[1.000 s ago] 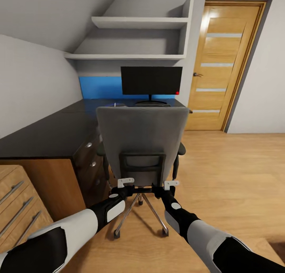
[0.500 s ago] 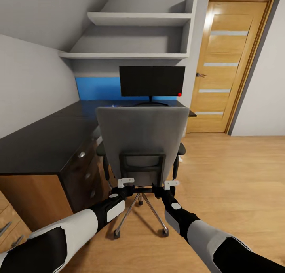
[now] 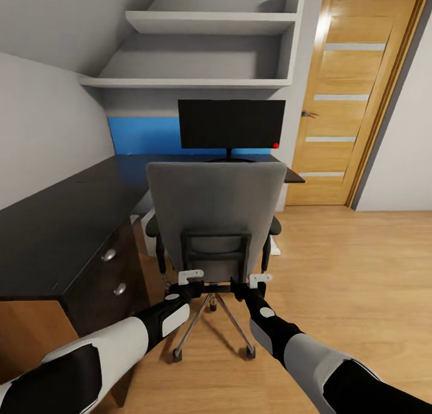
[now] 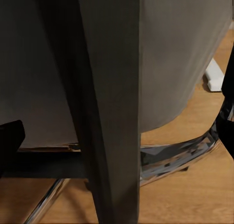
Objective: In the bedroom, organize the workspace by keeping the computer under the desk, ensuring the monitor is on the desk, placing the keyboard on the desk next to the monitor, placing the mouse on the desk next to the keyboard, moving the folder from the swivel chair onto the desk next to the mouse, stacking the notebook on top of the folder with the pen on top of the notebook, and positioning the swivel chair next to the desk.
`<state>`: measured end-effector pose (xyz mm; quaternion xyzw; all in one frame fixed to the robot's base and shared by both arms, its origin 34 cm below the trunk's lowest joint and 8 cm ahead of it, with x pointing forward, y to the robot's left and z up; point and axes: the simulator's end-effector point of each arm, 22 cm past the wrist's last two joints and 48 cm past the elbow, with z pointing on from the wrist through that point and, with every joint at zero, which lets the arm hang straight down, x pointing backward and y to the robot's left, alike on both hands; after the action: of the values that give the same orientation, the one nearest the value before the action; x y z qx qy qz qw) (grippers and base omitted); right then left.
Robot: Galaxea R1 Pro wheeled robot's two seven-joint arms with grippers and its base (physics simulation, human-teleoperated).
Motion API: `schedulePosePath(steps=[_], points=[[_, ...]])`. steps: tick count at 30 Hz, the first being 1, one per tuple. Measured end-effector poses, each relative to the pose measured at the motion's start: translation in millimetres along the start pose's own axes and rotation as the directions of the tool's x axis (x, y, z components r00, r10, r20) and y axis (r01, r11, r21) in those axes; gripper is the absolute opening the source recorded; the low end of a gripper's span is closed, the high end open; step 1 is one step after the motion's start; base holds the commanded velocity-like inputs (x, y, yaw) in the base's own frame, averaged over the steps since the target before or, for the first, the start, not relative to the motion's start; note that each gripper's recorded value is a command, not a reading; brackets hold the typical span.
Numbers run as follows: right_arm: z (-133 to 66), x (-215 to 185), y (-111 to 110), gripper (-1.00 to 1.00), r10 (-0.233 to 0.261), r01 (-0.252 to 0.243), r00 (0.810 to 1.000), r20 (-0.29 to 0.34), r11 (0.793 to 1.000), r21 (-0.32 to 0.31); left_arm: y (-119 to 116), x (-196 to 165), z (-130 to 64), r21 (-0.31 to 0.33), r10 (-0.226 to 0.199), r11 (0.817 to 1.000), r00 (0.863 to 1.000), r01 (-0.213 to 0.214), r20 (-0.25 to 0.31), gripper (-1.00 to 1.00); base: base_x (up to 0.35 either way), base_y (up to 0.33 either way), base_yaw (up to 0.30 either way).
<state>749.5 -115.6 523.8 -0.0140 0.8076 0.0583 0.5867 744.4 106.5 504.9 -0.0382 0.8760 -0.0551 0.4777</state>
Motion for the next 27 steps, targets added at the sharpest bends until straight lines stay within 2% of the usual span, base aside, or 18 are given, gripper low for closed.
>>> schedulePosePath(steps=[14, 27], points=[[-0.8, -4.6, 0.1, 1.0, 0.0, 0.0, 1.0, 0.008, 1.0, 0.0, -0.5, -2.9, -1.8, 0.0, -0.001, 1.0, 1.0, 0.001, 0.005, 1.0, 0.322, 0.0, -0.078], [-1.1, -5.8, 0.3, 1.0, 0.0, 0.0, 1.0, 0.01, 1.0, 0.0, 0.2, -4.1, -2.2, -0.002, -0.003, 1.0, 1.0, 0.003, 0.007, 1.0, 0.322, 0.0, -0.024]])
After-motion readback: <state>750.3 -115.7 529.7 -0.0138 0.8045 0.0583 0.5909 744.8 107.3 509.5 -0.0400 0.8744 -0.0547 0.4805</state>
